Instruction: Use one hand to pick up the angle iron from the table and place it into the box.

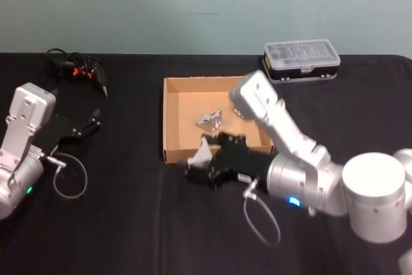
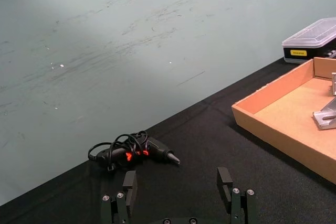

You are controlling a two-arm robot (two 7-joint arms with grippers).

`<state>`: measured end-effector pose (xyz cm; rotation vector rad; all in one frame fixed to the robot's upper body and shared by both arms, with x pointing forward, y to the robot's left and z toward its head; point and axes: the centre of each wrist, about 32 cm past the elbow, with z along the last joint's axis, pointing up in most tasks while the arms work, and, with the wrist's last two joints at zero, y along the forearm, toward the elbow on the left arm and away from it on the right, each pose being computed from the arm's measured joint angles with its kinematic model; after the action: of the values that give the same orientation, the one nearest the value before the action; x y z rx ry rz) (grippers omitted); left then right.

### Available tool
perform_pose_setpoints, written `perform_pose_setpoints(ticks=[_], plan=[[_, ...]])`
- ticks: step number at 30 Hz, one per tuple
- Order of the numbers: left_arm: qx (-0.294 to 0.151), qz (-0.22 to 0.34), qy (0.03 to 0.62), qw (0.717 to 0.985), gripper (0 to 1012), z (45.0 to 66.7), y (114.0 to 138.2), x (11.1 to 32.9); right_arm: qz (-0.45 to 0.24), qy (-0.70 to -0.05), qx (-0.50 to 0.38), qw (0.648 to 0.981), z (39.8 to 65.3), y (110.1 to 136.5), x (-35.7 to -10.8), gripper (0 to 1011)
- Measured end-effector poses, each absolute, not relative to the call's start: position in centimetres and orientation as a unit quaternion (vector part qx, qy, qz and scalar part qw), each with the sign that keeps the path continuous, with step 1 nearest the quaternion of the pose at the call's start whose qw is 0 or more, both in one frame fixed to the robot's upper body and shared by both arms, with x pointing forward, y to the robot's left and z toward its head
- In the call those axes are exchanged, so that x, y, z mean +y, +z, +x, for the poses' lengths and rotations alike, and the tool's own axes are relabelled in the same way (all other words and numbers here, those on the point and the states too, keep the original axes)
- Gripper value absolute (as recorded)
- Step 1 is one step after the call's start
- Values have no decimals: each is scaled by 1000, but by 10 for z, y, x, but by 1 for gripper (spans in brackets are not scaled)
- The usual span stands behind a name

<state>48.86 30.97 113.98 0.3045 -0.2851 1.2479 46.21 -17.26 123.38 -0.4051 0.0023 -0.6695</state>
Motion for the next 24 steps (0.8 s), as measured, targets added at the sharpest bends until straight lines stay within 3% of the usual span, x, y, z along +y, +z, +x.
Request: perform_pose_setpoints(ticks=[9,18,24], plan=[[-132,141,580,791,1000,489,1140,310,-198,-362,-7,911,503,1249,-175,732],[-132,142,580,791,1000,489,1140,310,-221,-400,-5,890,541,1240,-174,732],[-132,142,580,791,1000,489,1140,310,-232,-416,3,879,552,1230,-177,732]])
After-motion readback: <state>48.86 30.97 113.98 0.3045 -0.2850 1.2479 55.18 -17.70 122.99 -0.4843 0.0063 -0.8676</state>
